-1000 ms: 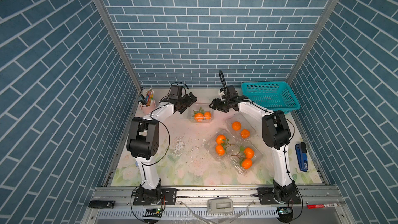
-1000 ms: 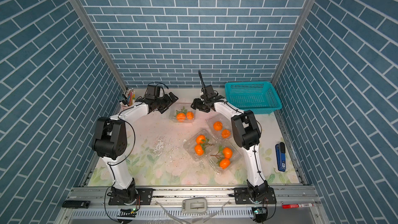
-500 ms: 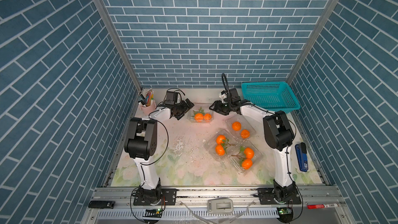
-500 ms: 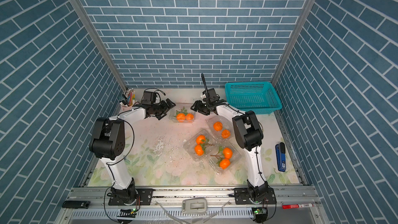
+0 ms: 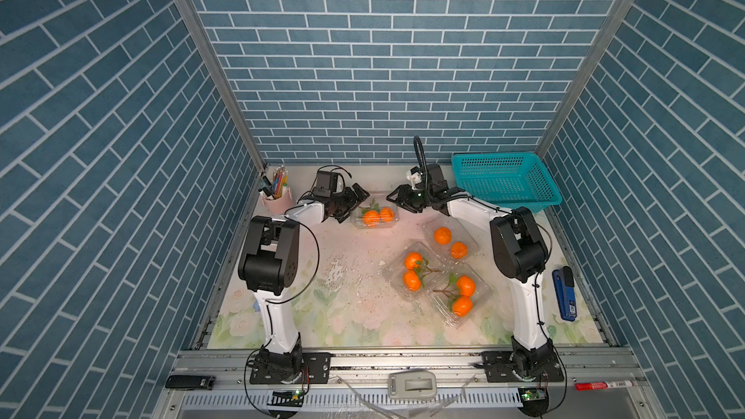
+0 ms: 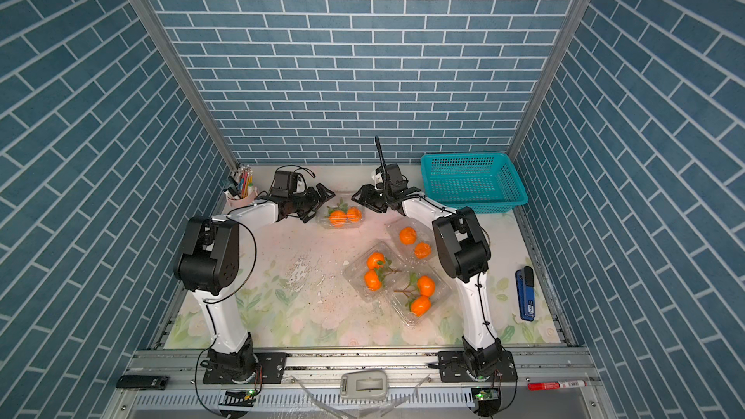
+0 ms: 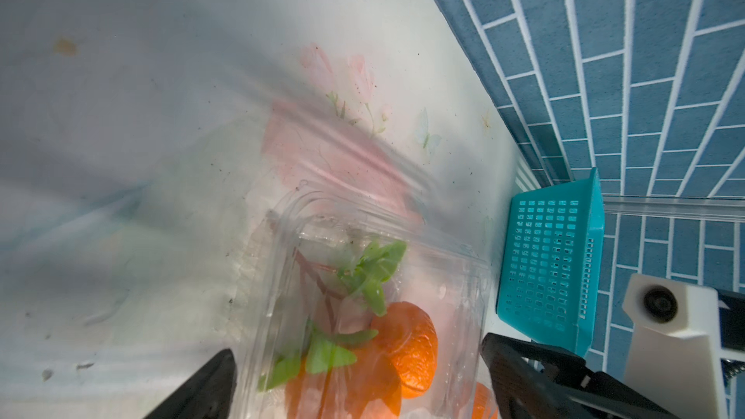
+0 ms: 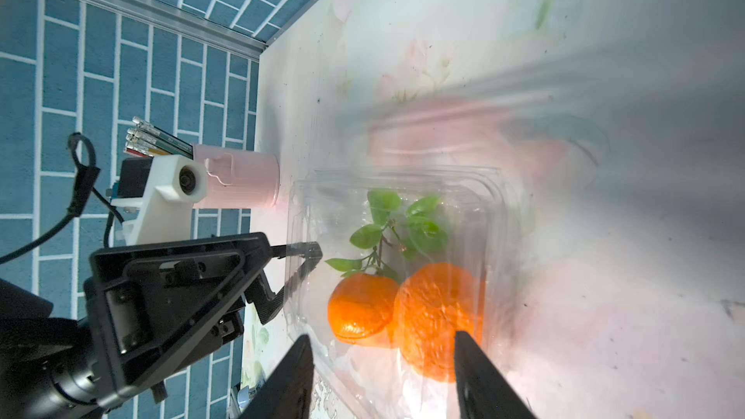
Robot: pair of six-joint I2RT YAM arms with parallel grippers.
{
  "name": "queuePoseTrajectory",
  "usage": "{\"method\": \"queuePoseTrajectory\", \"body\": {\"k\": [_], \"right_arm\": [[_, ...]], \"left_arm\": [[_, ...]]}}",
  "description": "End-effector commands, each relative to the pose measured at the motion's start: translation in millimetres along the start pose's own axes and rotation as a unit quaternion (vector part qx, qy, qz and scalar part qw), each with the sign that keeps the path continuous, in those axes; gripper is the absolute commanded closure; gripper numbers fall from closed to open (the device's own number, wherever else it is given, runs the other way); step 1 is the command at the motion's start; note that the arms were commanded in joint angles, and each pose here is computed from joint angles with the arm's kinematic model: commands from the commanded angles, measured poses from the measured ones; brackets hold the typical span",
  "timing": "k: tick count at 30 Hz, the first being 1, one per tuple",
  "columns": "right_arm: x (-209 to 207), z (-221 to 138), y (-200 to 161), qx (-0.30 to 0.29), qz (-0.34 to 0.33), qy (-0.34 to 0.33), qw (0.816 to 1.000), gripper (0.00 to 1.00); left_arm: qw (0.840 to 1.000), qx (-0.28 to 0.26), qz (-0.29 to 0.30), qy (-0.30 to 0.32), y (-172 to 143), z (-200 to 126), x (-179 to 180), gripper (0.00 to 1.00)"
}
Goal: Take oranges out of containers
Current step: Open the packing box at the center of the board.
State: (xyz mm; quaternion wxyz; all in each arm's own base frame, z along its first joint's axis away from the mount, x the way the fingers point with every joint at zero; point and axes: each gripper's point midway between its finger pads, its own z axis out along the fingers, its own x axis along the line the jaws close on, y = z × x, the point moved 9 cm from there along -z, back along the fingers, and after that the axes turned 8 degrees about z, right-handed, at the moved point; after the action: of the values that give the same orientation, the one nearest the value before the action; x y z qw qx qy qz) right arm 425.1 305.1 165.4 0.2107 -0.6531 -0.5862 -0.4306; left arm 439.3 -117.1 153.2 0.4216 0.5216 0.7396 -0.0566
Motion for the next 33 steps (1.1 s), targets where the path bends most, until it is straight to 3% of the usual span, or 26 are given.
{"method": "queuePoseTrajectory", "body": {"k": [1,19,33], "right_arm": [[-4,-11,0,-0.015,0.021,-0.001,1.000,0.44],[-12,-11,3,-0.007,0.024,0.002,1.000,0.44],[-4,-11,3,-0.006,0.032,0.037,0.999,0.52]], "left_arm": [[1.000,0.003,0.006,-0.008,-3,1,-2,0.01],[1.000,0.007,0.010,-0.014,-2,5,-6,0.01],[1.000,0.012,0.016,-0.020,-4,11,-15,0.01]]}}
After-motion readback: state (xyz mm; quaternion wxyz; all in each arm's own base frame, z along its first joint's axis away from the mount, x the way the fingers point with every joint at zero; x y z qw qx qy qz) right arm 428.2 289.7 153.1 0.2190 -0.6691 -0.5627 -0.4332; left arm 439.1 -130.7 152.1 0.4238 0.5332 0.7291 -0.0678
